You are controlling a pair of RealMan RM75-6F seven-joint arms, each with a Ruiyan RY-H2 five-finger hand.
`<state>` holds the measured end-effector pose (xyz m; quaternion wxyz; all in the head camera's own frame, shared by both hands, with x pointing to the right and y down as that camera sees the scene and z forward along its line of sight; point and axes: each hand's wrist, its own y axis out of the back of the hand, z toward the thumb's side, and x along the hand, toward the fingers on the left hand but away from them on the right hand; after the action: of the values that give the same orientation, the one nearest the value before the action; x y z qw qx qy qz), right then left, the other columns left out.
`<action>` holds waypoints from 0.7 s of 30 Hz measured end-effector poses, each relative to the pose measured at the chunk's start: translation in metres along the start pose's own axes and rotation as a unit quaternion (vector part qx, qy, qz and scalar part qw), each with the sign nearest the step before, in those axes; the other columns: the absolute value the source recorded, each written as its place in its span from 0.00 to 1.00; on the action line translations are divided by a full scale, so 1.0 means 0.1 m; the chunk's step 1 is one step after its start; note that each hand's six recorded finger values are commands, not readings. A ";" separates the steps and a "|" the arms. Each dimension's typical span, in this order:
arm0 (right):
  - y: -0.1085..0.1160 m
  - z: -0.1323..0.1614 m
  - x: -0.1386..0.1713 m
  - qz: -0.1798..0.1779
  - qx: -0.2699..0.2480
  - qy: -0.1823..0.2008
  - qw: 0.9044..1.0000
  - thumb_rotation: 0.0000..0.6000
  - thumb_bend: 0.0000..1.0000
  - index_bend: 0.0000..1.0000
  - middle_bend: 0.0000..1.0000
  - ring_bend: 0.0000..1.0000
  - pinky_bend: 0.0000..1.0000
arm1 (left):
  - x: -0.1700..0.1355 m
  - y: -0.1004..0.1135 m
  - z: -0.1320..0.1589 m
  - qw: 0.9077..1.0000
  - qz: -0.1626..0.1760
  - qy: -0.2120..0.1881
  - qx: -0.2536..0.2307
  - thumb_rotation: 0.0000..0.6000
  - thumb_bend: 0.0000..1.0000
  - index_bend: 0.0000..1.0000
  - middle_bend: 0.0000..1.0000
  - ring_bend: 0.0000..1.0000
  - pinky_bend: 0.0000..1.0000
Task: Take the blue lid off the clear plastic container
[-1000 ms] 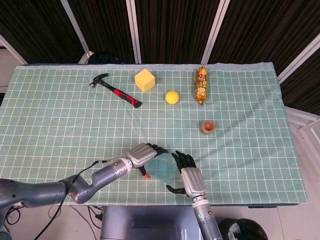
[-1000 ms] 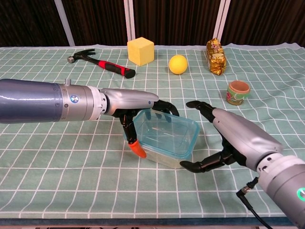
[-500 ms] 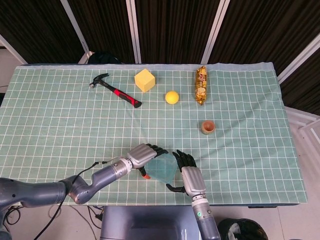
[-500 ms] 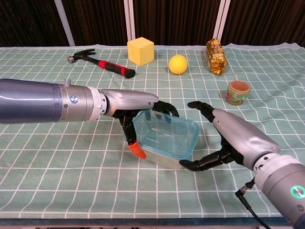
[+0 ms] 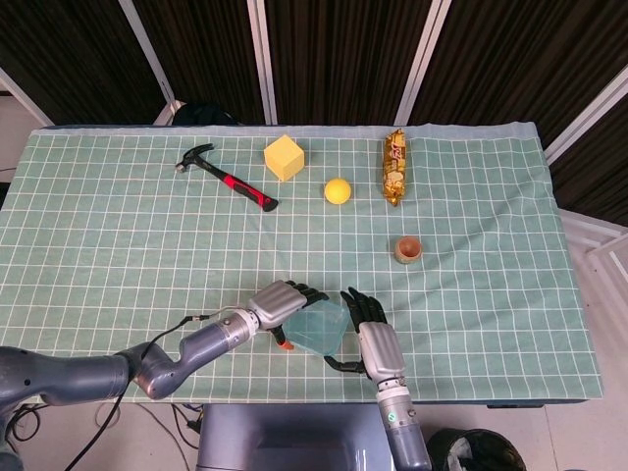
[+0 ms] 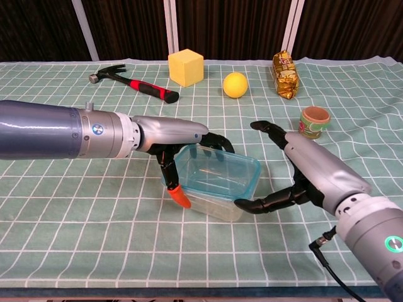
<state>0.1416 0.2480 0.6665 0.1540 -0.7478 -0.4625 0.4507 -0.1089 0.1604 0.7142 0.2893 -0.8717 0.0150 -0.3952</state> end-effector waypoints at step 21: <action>0.02 -0.02 -0.02 -0.020 -0.029 0.004 0.999 1.00 0.28 0.00 0.00 0.00 0.00 | 0.00 0.10 0.08 0.999 0.009 -0.002 -0.032 1.00 0.10 0.25 0.25 0.23 0.35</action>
<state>0.1439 0.2461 0.6676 0.1432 -0.7445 -0.4893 0.4311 -0.1009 0.1560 0.7048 0.2649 -0.8811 0.0348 -0.3901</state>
